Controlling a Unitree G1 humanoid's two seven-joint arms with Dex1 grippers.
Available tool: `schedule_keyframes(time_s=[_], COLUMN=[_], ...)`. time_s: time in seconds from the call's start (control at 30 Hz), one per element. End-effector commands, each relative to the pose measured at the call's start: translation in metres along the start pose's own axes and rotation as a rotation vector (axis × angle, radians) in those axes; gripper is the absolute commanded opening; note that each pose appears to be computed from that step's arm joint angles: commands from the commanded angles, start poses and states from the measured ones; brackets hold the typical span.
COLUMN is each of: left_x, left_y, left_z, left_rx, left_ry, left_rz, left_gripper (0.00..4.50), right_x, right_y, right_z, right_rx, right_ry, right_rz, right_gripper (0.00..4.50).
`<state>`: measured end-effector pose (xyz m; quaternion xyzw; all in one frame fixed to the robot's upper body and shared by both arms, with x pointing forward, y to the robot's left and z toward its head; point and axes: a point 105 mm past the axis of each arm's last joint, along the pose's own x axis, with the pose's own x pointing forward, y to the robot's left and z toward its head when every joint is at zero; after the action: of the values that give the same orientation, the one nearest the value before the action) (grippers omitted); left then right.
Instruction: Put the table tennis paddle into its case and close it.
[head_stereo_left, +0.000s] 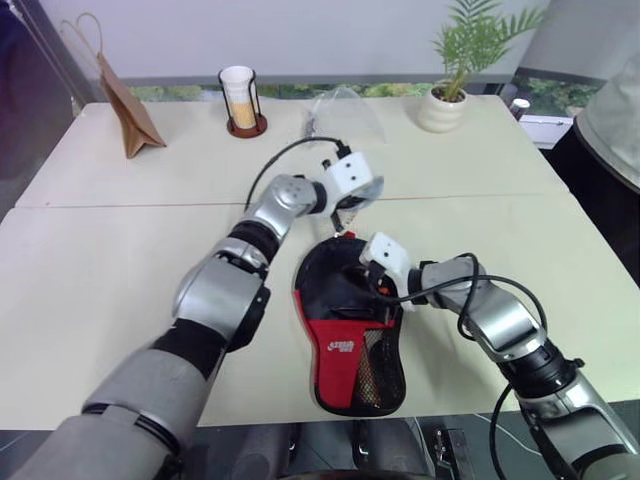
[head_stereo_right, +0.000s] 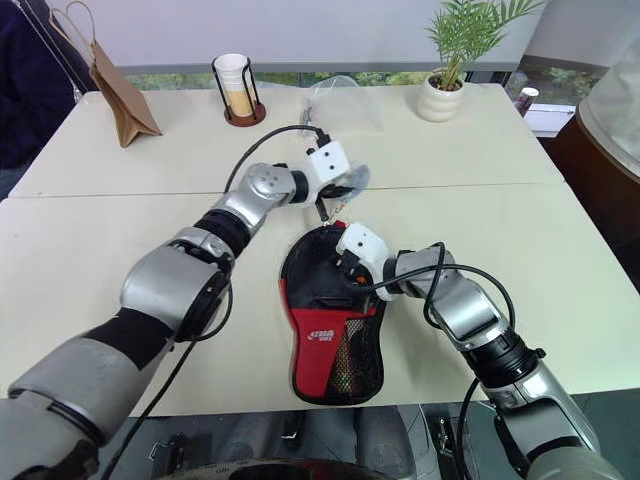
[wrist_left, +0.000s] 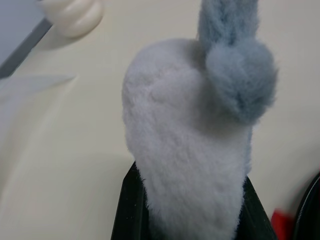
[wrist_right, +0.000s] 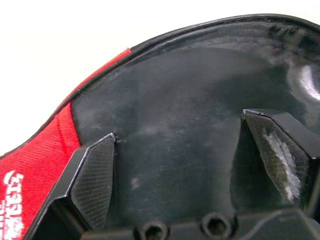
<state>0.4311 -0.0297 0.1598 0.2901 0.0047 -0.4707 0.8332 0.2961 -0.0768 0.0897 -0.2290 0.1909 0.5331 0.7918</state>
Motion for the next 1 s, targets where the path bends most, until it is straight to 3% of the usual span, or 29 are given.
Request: schedule_keyframes(time_s=[0.03, 0.27, 0.5, 0.77, 0.8, 1.0], left_x=[0.009, 0.023, 0.026, 0.022, 0.020, 0.006], left_y=[0.005, -0.026, -0.048, -0.051, -0.049, -0.017], left_z=[0.050, 0.072, 0.069, 0.044, 0.044, 0.058], left_rx=[-0.028, -0.190, -0.281, -0.217, -0.204, -0.259], left_ry=[-0.143, -0.246, -0.260, -0.169, -0.177, -0.274], left_rz=[0.025, -0.102, -0.230, -0.265, -0.262, -0.187], left_gripper=[0.14, 0.14, 0.14, 4.21, 4.47, 4.47], right_x=[0.013, 0.011, 0.009, 0.008, 0.008, 0.002], right_y=[0.026, 0.034, 0.032, 0.022, 0.020, 0.009], right_z=[-0.026, -0.028, -0.029, -0.031, -0.030, -0.022], right_rx=[0.072, 0.095, 0.097, 0.081, 0.079, 0.058], right_ry=[0.092, 0.095, 0.104, 0.108, 0.107, 0.080], right_rz=[0.071, 0.059, 0.048, 0.037, 0.035, 0.009], right_gripper=[4.50, 4.50, 4.50, 4.50, 4.50, 4.50])
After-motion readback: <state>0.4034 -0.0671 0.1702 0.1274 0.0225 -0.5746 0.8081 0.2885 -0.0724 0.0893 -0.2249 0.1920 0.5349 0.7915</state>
